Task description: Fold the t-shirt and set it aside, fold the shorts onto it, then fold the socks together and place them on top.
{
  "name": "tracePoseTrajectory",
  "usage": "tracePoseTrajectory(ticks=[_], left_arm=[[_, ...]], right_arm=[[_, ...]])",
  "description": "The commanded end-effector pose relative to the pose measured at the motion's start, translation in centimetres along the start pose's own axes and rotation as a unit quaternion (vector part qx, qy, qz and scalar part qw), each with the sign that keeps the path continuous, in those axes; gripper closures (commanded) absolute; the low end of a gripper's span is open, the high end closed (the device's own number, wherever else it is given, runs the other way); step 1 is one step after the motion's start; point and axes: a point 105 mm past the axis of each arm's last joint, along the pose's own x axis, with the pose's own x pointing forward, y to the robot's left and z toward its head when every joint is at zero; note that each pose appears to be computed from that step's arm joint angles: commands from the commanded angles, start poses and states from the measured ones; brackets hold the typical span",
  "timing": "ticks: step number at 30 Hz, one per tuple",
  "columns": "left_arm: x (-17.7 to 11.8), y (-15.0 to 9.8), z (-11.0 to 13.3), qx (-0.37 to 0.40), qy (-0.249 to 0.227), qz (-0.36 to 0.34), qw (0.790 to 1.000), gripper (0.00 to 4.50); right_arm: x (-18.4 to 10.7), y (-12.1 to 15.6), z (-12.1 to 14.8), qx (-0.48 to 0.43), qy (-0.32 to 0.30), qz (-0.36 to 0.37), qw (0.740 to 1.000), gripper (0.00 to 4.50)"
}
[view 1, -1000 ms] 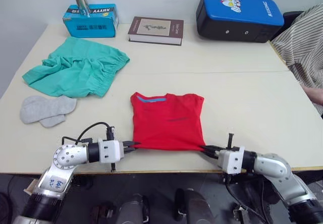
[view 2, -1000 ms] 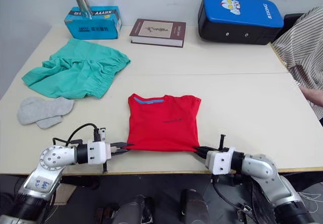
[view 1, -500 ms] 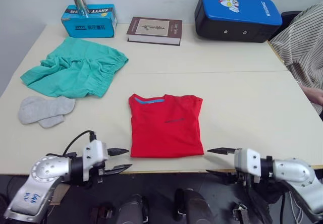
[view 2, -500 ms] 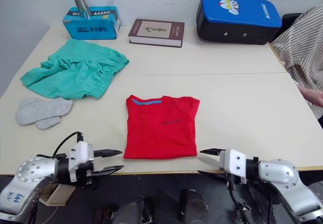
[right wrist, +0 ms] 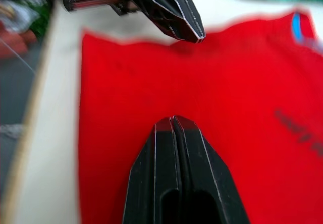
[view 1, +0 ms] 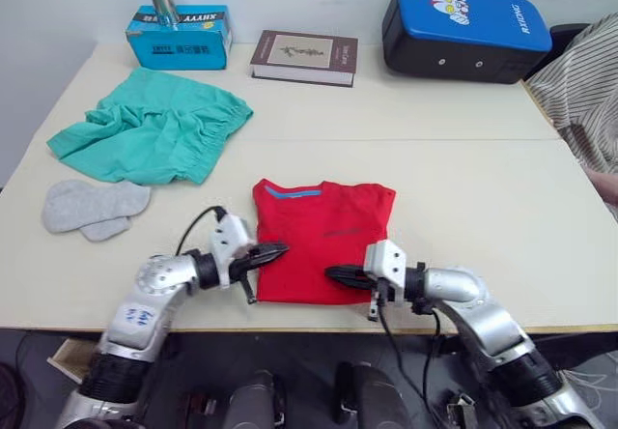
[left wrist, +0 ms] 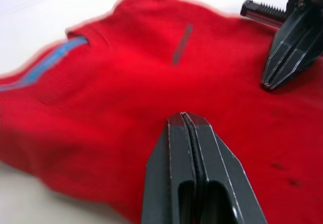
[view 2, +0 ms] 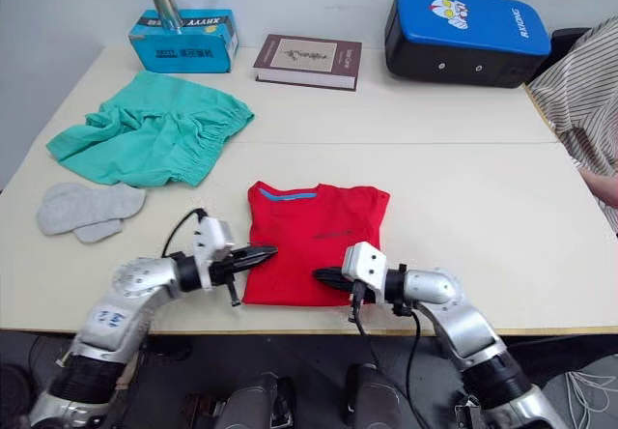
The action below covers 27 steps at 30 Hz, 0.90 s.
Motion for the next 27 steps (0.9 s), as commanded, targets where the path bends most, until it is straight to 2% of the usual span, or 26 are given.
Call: tracePoseTrajectory(ticks=[1,4,8,9,11,14,18,21,23,26,27], left_arm=[[-0.4,1.4,-1.3,-0.001,0.019,0.074,0.997,4.50],[-2.0,2.4,-3.0,-0.044,0.015,0.120,0.992,4.50],[-3.2,2.8,-4.0,-0.043,0.016,0.126,0.991,4.50],[-3.4,3.0,-3.8,-0.037,0.012,0.126,0.991,4.50],[-3.6,3.5,-2.8,-0.026,-0.007,0.123,0.992,4.50],[-3.9,3.9,-0.9,-0.014,-0.044,0.113,0.993,4.50],[-3.6,4.0,2.5,0.012,-0.096,0.075,0.992,4.50],[-2.1,4.0,4.5,0.022,-0.118,0.048,0.992,4.50],[-0.8,3.5,4.3,0.033,-0.105,0.023,0.994,4.50],[0.9,3.3,1.9,0.069,-0.036,0.000,0.997,4.50],[1.1,3.7,1.4,0.063,-0.031,0.007,0.998,4.50]], right_arm=[[-1.6,-4.0,-1.4,0.023,0.008,-0.129,0.991,4.47],[-4.4,-6.7,-3.1,0.109,-0.011,-0.232,0.967,4.47],[-6.4,-7.7,-5.1,0.135,0.007,-0.278,0.951,4.47],[-6.8,-8.2,-5.2,0.135,0.011,-0.291,0.947,4.47],[-7.0,-9.2,-3.6,0.123,-0.016,-0.298,0.947,4.47],[-5.9,-9.2,-0.4,0.095,-0.062,-0.261,0.959,4.47],[-2.9,-7.7,4.3,0.063,-0.113,-0.167,0.978,4.47],[-0.4,-6.7,5.5,0.052,-0.110,-0.120,0.985,4.47],[1.1,-6.2,5.5,0.037,-0.103,-0.098,0.989,4.47],[3.1,-5.5,4.1,0.014,-0.077,-0.070,0.994,4.47],[3.5,-5.6,3.4,0.020,-0.068,-0.069,0.995,4.47]])
